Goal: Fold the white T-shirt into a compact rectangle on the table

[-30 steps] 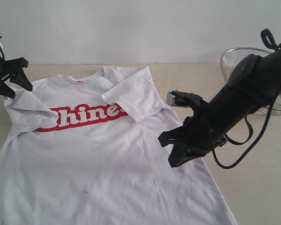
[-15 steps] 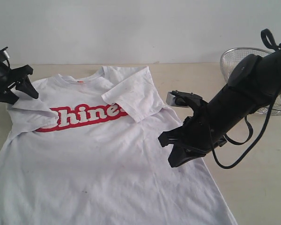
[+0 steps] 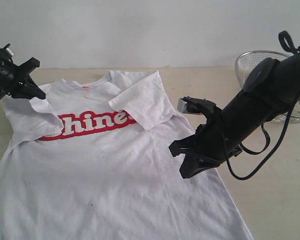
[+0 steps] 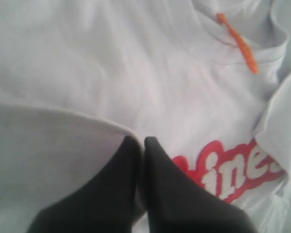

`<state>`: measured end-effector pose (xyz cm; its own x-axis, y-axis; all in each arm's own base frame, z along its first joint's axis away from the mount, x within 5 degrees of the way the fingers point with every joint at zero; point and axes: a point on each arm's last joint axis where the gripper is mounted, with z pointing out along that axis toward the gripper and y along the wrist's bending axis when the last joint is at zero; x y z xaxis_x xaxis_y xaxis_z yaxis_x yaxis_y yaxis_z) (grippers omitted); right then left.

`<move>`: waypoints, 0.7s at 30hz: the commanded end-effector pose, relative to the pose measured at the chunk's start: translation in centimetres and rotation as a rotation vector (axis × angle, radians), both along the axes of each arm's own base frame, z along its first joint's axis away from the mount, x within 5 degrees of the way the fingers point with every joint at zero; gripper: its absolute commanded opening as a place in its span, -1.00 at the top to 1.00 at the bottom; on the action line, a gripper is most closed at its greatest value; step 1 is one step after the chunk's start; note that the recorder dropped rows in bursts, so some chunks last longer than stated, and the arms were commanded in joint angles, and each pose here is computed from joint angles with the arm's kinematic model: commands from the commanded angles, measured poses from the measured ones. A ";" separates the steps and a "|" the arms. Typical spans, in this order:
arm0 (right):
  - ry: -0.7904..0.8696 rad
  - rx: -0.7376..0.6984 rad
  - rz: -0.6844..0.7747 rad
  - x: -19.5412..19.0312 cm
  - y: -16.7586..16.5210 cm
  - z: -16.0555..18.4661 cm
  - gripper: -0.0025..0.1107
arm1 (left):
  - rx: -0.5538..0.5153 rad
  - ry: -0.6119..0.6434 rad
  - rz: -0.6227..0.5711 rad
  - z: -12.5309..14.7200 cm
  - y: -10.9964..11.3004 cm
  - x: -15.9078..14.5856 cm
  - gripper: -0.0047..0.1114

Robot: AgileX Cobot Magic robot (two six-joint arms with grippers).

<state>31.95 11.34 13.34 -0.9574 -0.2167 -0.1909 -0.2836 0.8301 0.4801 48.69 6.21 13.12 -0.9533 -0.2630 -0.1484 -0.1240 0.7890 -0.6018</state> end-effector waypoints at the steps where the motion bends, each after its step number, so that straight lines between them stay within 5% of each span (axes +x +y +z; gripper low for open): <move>1: -0.009 0.004 0.007 -0.1 0.0 0.2 0.96 | -0.070 -0.047 0.007 0.6 -1.4 0.7 0.83; 4: -0.006 0.005 0.009 -0.1 0.1 0.2 0.96 | -0.054 -0.069 0.006 0.5 -2.5 1.0 0.69; 8: 0.003 0.009 0.015 -0.2 0.1 0.2 0.96 | -0.050 -0.081 0.010 0.6 -3.3 1.3 0.15; 11: 0.003 0.009 0.015 -0.2 0.1 0.2 0.96 | -0.060 -0.083 0.022 0.6 -3.4 1.4 -0.06; 18: 0.000 0.008 0.013 -0.2 0.1 0.2 0.96 | -0.226 -0.118 0.129 1.7 -4.0 2.2 -0.07; 21: 0.000 0.008 0.013 -0.2 0.1 0.2 0.96 | -0.179 -0.106 0.114 1.4 -3.8 2.0 -0.07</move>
<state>31.88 11.36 13.35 -0.9577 -0.2201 -0.1853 -0.2839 0.8276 0.4843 50.67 2.50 14.58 -0.8943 -0.4072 -0.1857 -0.1324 0.6372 -0.7592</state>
